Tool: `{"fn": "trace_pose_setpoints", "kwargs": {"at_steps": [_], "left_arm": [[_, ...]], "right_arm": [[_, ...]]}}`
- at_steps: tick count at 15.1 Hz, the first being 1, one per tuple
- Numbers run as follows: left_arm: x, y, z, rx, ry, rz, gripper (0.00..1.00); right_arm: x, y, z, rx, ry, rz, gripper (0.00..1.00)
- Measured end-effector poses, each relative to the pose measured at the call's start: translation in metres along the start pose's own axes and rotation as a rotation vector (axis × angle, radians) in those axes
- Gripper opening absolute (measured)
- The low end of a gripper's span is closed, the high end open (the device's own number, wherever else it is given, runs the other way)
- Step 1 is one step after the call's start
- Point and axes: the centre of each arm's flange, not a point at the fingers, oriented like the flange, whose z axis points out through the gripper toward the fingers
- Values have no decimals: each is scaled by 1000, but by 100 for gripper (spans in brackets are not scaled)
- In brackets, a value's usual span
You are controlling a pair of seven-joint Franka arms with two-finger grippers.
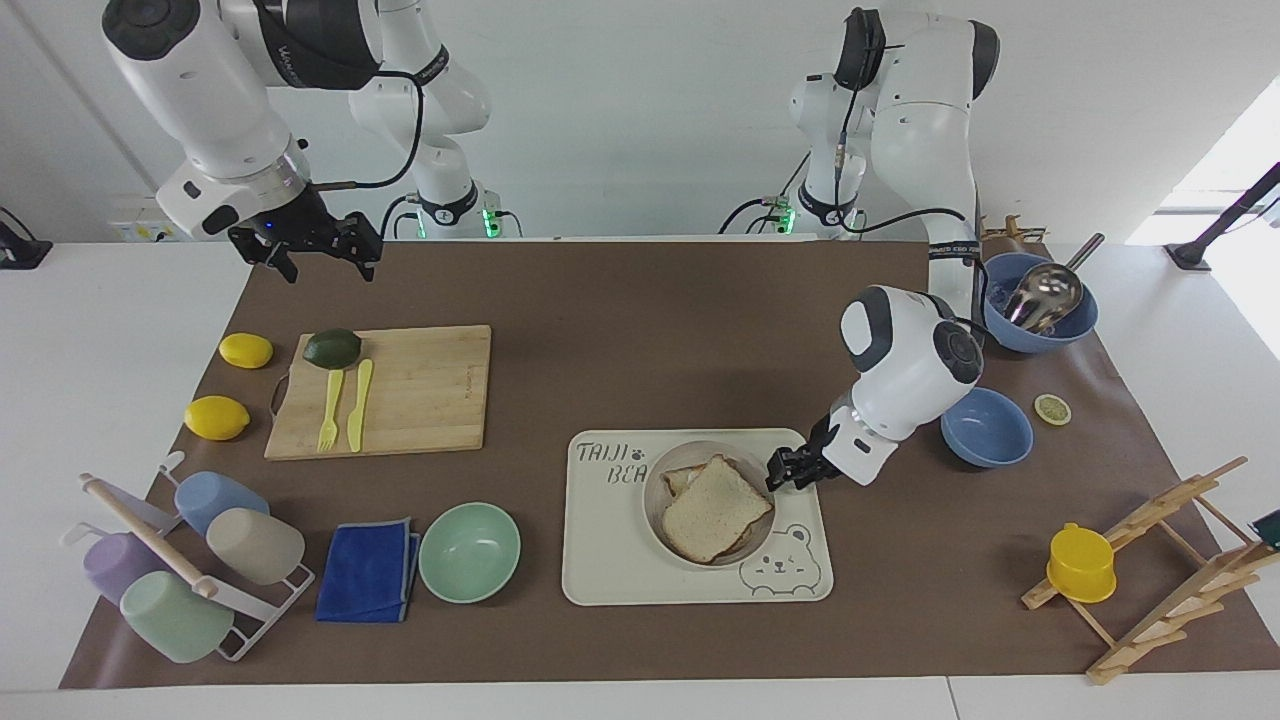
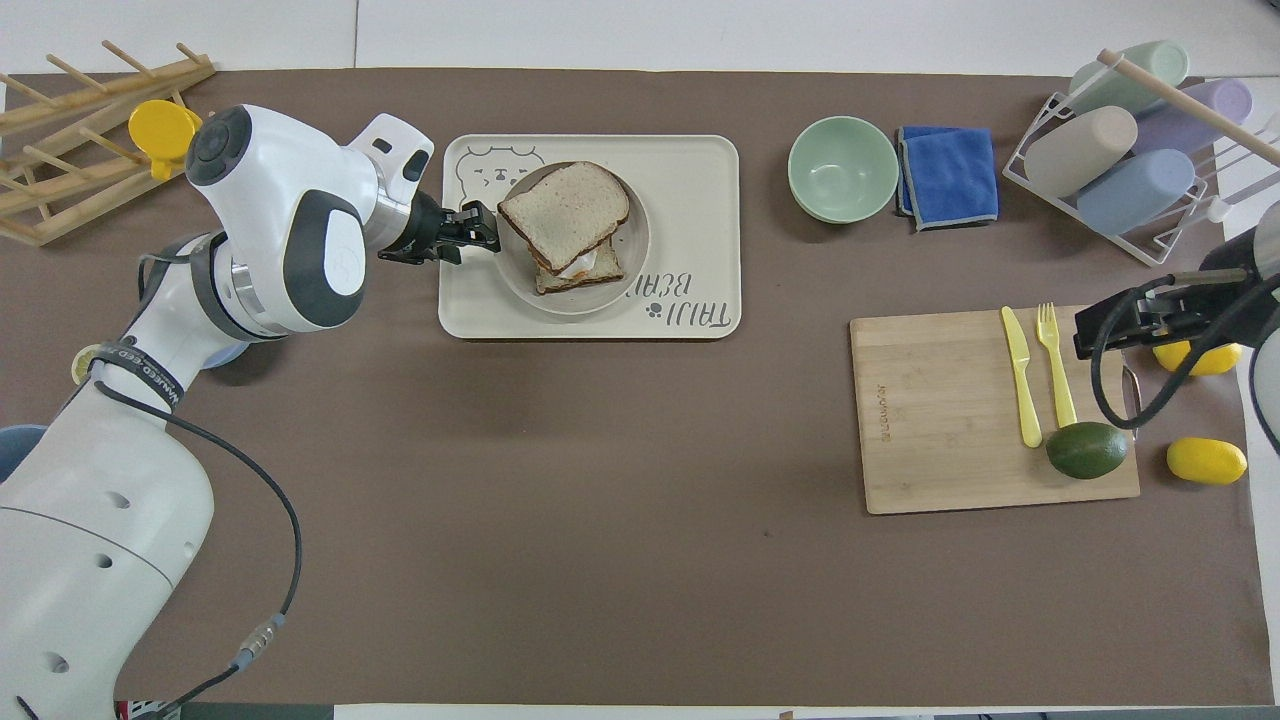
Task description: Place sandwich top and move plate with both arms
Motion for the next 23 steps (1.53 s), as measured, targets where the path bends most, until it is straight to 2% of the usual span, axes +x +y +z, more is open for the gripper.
{"fn": "trace_pose_setpoints", "kwargs": {"at_steps": [3, 6, 8, 11, 15, 18, 23], "left_arm": [[3, -9, -10, 30, -7, 3, 99], [11, -41, -61, 61, -12, -31, 100], [5, -51, -113, 132, -15, -1, 100], [-25, -43, -193, 260, -21, 66, 100], [-68, -32, -268, 306, -31, 88, 100], [-91, -31, -289, 310, -64, 86, 100], [-130, -47, -261, 321, -153, 78, 100]], "right_arm": [[-6, 0, -5, 0, 2, 0, 100], [-7, 0, -6, 0, 3, 0, 100], [-7, 0, -5, 0, 2, 0, 100], [-7, 0, -5, 1, 2, 0, 100], [-7, 1, -5, 1, 2, 3, 100], [-7, 3, -5, 2, 1, 6, 100], [-7, 3, -5, 2, 1, 6, 100]]}}
